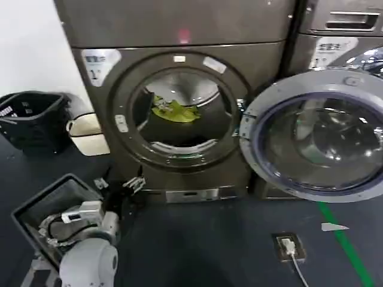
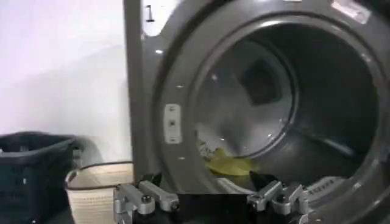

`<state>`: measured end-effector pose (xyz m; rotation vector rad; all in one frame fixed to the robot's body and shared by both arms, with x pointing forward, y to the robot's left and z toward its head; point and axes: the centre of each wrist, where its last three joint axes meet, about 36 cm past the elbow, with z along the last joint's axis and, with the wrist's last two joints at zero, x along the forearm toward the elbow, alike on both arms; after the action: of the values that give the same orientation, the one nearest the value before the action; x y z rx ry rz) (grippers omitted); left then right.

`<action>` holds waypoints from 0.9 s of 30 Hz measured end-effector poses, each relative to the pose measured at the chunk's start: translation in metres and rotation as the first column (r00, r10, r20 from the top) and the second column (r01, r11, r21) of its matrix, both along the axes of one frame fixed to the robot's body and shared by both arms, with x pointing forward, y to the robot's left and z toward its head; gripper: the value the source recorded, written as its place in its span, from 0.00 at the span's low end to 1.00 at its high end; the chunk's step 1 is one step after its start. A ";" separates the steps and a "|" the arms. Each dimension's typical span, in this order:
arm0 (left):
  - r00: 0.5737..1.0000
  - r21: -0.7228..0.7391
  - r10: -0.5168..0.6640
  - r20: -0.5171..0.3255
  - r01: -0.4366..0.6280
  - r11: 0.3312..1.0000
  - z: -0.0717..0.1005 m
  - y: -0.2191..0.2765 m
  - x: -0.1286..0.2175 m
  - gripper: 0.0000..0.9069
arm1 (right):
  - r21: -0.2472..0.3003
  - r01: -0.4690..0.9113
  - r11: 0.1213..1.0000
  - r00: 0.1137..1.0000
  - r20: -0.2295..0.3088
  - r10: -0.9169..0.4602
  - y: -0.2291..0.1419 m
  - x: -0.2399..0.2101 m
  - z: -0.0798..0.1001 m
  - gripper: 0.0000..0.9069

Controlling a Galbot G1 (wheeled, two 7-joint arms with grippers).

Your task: Grasp the clothes from the dryer.

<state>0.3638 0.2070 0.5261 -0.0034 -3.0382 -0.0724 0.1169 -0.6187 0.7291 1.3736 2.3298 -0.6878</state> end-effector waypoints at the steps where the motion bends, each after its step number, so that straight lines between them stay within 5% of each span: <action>1: 1.000 0.000 0.000 0.000 0.000 1.000 0.000 0.000 0.000 1.00 | -0.001 -0.001 1.000 1.000 0.000 0.001 0.000 0.000 0.000 1.00; 27: 1.000 0.001 -0.001 0.005 0.001 1.000 0.003 0.002 0.000 1.00 | 0.003 0.001 1.000 1.000 0.008 -0.001 0.000 -0.006 -0.005 1.00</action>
<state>0.3635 0.2095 0.5288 -0.0052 -3.0428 -0.0742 0.1113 -0.6184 0.7245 1.3762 2.3253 -0.6784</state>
